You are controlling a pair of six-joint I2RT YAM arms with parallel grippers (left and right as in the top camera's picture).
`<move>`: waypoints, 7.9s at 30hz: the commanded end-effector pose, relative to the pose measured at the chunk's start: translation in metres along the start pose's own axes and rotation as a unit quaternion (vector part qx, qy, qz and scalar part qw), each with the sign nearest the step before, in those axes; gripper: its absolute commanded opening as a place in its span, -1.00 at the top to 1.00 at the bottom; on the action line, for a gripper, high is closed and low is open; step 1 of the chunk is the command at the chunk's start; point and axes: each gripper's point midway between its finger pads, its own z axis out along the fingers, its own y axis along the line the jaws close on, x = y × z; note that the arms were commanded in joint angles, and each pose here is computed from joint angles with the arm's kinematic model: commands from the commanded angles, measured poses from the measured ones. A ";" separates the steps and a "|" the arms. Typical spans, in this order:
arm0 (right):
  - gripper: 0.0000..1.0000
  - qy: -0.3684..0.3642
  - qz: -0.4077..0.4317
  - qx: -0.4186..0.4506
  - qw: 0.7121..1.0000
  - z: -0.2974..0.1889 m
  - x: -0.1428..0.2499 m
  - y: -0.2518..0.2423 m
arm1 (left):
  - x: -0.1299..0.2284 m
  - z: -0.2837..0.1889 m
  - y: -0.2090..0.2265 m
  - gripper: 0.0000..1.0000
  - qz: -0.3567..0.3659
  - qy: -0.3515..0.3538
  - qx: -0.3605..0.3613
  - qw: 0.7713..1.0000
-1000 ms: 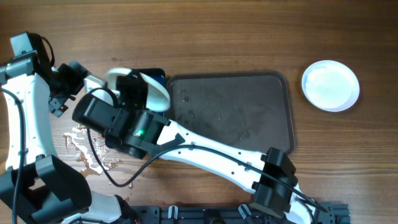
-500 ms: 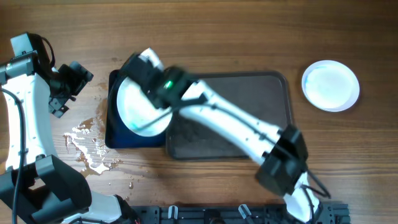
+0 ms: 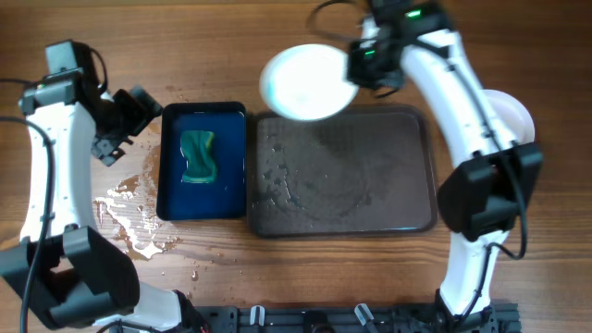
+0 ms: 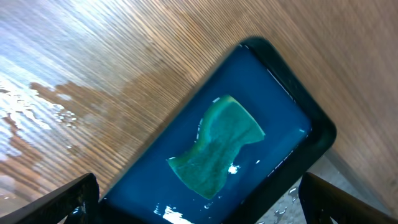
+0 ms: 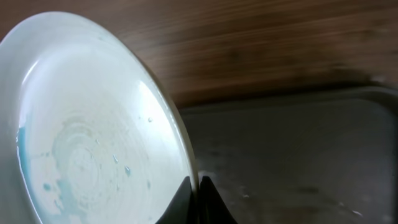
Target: Clean dirty plates on tray and stack at the side
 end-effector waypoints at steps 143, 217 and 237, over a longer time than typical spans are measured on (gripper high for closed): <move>-0.99 -0.599 -0.199 -0.183 0.754 -0.148 0.197 -0.079 | 0.190 -0.259 0.048 -1.00 0.206 -0.269 0.200 0.919; -1.00 -0.612 -0.254 -0.011 0.749 -0.094 0.177 -0.121 | 0.147 -0.286 -0.034 -1.00 0.422 -0.580 0.265 0.645; -0.99 -0.612 -0.254 -0.011 0.749 -0.094 0.177 -0.121 | 0.162 -0.102 -0.023 -1.00 0.271 -0.494 0.432 0.704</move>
